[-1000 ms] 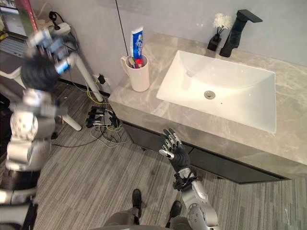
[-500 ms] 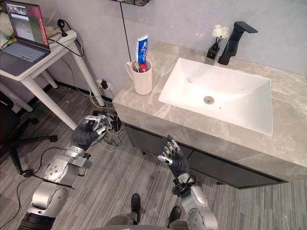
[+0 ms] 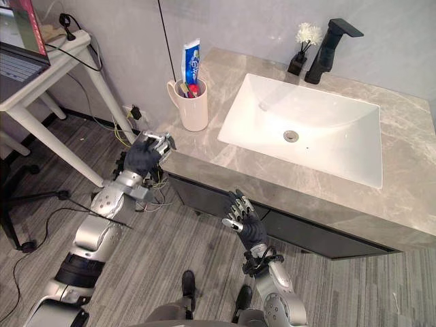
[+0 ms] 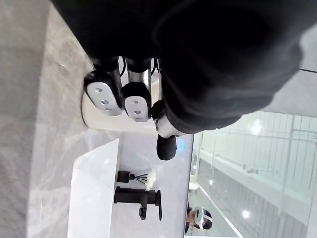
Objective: Organize washtable
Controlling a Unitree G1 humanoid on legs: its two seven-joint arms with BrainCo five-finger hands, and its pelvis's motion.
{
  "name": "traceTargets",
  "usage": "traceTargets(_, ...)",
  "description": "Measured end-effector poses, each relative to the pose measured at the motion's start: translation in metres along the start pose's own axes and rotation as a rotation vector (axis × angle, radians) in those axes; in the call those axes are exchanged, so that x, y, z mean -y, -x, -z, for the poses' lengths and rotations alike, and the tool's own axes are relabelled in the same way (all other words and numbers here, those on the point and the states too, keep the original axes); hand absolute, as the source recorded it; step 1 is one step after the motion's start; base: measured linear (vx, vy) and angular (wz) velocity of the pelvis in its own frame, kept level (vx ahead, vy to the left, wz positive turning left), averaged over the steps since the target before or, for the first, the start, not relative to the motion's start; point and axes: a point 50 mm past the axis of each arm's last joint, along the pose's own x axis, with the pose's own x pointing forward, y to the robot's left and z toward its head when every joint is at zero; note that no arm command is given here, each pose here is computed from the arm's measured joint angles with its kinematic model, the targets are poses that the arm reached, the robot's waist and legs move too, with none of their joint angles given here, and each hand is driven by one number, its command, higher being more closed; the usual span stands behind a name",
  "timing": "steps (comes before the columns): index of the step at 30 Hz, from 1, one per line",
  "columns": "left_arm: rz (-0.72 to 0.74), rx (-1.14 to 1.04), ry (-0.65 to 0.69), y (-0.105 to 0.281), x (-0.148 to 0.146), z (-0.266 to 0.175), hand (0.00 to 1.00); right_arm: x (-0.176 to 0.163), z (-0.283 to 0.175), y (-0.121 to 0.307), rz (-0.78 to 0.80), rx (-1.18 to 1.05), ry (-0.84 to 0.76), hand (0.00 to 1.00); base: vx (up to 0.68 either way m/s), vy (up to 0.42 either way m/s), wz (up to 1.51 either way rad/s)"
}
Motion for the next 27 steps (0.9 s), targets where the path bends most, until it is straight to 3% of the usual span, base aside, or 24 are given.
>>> traceTargets(27, -0.028, 0.095, -0.143, -0.055, -0.012, -0.04, 1.0, -0.005, -0.005, -0.005, -0.039, 0.008, 0.019, 0.0, 0.03, 0.014, -0.01)
